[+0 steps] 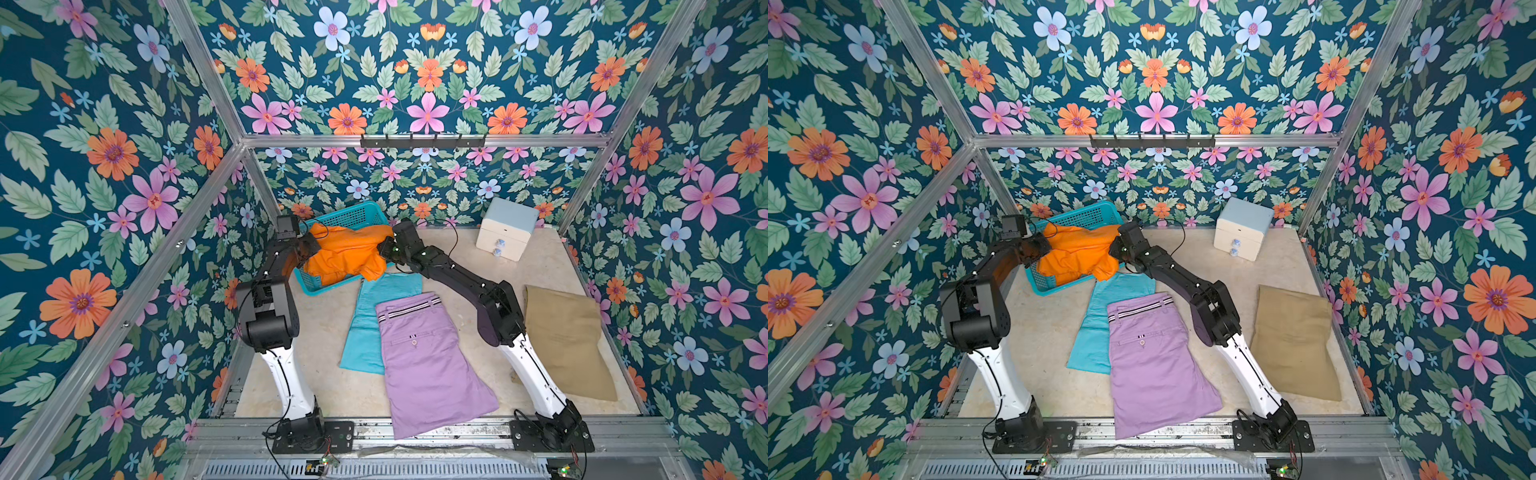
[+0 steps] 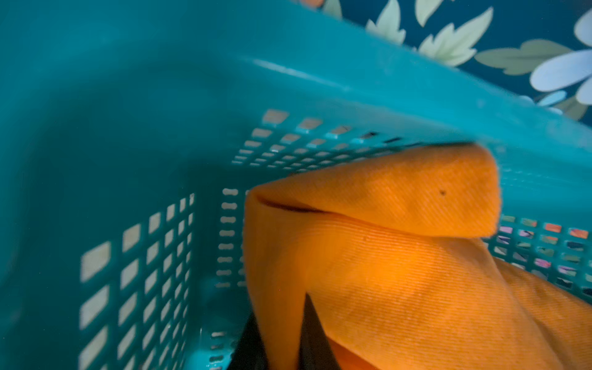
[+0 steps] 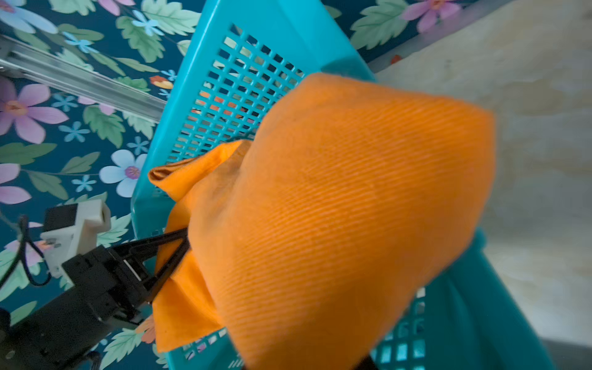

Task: Put the folded long pants in the basket
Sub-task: Move the basket to the center of the board, then place the long pant in the basket.

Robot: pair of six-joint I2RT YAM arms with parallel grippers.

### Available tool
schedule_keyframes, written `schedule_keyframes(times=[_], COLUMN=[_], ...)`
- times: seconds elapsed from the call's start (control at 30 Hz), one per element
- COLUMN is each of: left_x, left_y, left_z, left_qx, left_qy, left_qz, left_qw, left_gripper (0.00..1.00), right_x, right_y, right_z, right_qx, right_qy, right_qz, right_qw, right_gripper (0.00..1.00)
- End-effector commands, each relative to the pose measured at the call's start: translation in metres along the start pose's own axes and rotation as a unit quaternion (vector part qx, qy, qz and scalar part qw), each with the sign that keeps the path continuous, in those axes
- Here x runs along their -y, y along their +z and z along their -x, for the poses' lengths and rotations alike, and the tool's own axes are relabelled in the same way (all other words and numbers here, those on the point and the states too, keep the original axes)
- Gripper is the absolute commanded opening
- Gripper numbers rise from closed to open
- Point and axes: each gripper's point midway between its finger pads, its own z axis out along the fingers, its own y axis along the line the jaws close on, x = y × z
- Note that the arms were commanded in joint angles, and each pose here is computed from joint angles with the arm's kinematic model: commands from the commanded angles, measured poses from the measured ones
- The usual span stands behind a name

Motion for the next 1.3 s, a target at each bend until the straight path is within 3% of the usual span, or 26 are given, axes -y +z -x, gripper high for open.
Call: schedule_keyframes(times=[0.0,0.07,0.2,0.3,0.37,0.47,0.63,0.83,0.97,1.03,1.1,1.17,1.27], left_x=[0.039,0.074,0.123,0.143,0.150,0.147,0.132,0.112,0.113,0.114,0.114,0.120,0.129], left_y=[0.007,0.008,0.008,0.003,-0.004,-0.019,-0.043,-0.020,0.005,0.001,-0.014,-0.041,-0.082], left_z=[-0.011,-0.015,-0.019,-0.017,-0.012,-0.005,-0.001,-0.015,-0.036,-0.036,-0.026,-0.008,0.013], left_qx=[-0.018,-0.019,-0.026,-0.023,-0.009,0.014,0.058,0.033,-0.023,-0.023,-0.003,0.037,0.086], left_qy=[0.018,0.043,0.068,0.066,0.065,0.061,0.049,0.062,0.066,0.070,0.078,0.088,0.101], left_qz=[-0.045,-0.081,-0.117,-0.134,-0.142,-0.135,-0.109,-0.070,-0.076,-0.079,-0.074,-0.076,-0.090], left_qw=[0.999,0.996,0.990,0.989,0.988,0.989,0.991,0.995,0.995,0.994,0.994,0.993,0.987], left_gripper=[0.00,0.00,0.00,0.00,0.00,0.00,0.00,0.00,0.17,0.34,0.53,0.82,0.94], right_x=[0.078,0.102,0.113,0.085,0.060,0.040,0.050,0.087,0.113,0.120,0.117,0.097,0.069], right_y=[-0.022,-0.040,-0.065,-0.075,-0.083,-0.085,-0.061,-0.026,-0.017,-0.018,-0.024,-0.035,-0.062], right_z=[0.000,0.015,0.043,0.065,0.076,0.086,0.098,0.097,0.105,0.110,0.118,0.130,0.151], right_qx=[-0.005,0.008,0.007,-0.015,-0.024,-0.034,-0.073,-0.099,-0.088,-0.081,-0.074,-0.063,-0.035], right_qy=[0.057,0.078,0.101,0.078,0.025,-0.015,0.007,0.016,0.058,0.057,0.046,0.018,-0.014], right_qz=[-0.117,-0.130,-0.100,-0.023,0.017,0.053,0.051,-0.006,-0.012,-0.011,-0.011,0.016,0.033], right_qw=[0.991,0.988,0.990,0.997,0.999,0.998,0.996,0.995,0.994,0.995,0.996,0.998,0.999], right_gripper=[0.00,0.00,0.00,0.00,0.00,0.00,0.00,0.00,0.00,0.00,0.26,0.53,0.70])
